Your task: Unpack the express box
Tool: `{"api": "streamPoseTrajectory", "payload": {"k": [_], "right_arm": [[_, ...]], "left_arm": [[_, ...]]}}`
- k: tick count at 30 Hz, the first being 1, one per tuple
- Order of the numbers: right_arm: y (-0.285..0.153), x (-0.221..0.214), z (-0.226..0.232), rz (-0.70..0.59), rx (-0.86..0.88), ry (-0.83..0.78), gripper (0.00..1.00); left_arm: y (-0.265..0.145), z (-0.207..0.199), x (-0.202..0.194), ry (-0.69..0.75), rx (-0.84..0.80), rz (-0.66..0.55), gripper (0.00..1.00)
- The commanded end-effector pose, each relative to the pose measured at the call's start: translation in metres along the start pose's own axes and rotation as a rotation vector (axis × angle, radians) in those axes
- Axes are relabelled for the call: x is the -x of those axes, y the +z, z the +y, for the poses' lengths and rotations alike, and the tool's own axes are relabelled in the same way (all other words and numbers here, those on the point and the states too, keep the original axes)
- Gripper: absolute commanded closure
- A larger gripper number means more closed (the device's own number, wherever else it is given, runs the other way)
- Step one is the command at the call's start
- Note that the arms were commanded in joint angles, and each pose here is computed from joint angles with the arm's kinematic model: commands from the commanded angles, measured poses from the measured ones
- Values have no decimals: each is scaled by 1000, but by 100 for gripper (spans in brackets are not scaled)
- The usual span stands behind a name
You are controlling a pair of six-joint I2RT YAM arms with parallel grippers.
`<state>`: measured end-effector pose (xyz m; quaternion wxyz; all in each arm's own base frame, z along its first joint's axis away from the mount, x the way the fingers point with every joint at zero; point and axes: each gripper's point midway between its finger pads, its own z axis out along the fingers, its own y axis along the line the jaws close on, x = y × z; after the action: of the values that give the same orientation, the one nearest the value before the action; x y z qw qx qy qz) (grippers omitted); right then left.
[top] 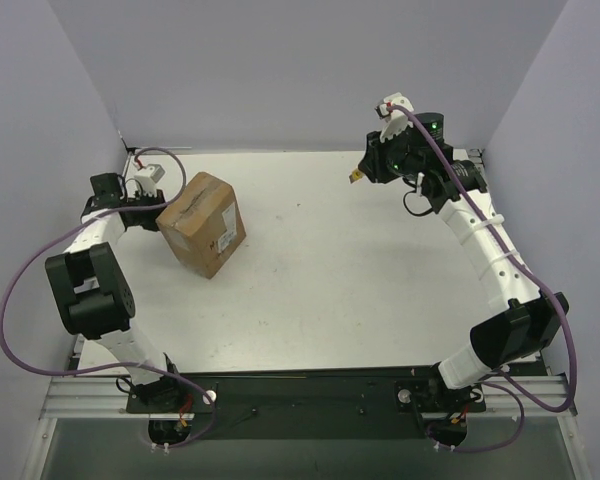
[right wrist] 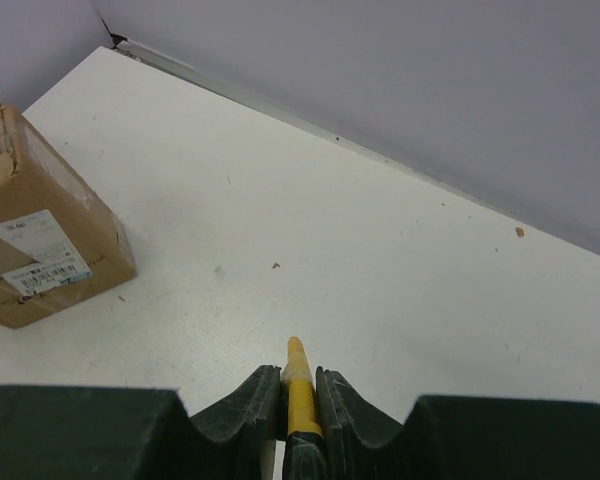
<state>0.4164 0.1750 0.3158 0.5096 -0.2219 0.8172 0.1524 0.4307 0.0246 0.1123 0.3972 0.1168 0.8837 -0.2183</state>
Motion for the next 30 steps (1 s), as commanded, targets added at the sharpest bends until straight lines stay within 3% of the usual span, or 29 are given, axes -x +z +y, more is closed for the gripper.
{"api": "streamPoseTrajectory", "payload": {"k": [1,13,19,22,23,25,30], "right_arm": [[3,9,4,-38,-12,26,100],[12,1,7,-12,-24,7,100],[14,-4,7,2,-23,3,100],[12,-7,7,10,-16,2,100],[9,-6,5,7,-16,3,100],[7,-5,7,7,16,12,100],[1,-1,23,13,160,-49,100]], "left_arm": [[-4,-46,18,104,-173,-95,100],[29,-146,-24,104,-385,-5,100],[33,-159,-34,99,-413,32,100],[16,-160,-33,97,-430,58,100],[7,-155,-26,113,-426,41,98],[-17,-160,-22,91,-444,53,74],[-60,-160,28,186,-391,-52,48]]}}
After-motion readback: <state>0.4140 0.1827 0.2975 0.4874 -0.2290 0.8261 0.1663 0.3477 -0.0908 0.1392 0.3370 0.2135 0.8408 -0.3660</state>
